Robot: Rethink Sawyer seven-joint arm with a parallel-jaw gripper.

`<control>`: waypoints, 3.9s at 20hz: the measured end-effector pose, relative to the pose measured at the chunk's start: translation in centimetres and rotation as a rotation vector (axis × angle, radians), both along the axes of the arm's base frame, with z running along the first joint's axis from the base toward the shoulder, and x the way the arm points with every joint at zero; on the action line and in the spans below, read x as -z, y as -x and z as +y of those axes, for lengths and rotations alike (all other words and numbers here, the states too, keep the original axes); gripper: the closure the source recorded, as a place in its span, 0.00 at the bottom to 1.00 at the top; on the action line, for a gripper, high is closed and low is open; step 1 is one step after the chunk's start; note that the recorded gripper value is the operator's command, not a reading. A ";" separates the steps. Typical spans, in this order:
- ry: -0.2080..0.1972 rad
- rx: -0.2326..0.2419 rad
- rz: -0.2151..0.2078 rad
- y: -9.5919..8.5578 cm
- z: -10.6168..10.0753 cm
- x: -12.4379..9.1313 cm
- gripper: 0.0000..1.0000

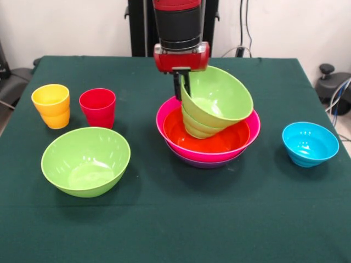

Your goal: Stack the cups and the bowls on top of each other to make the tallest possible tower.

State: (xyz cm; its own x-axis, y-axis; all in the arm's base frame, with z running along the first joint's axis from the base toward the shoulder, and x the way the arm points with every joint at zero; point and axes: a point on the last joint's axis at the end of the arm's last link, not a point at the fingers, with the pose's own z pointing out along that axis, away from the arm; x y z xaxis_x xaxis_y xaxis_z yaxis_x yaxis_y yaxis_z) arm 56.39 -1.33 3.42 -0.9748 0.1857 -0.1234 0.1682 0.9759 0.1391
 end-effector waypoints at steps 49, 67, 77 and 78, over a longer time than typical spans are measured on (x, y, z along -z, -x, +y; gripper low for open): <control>-0.025 0.009 -0.094 0.1 -3.6 0.3 1.00; 0.006 -0.009 -0.076 1.0 -3.4 0.6 1.00; 0.008 -0.009 -0.074 1.0 -3.4 0.6 1.00; 0.008 -0.009 -0.074 1.0 -3.4 0.6 1.00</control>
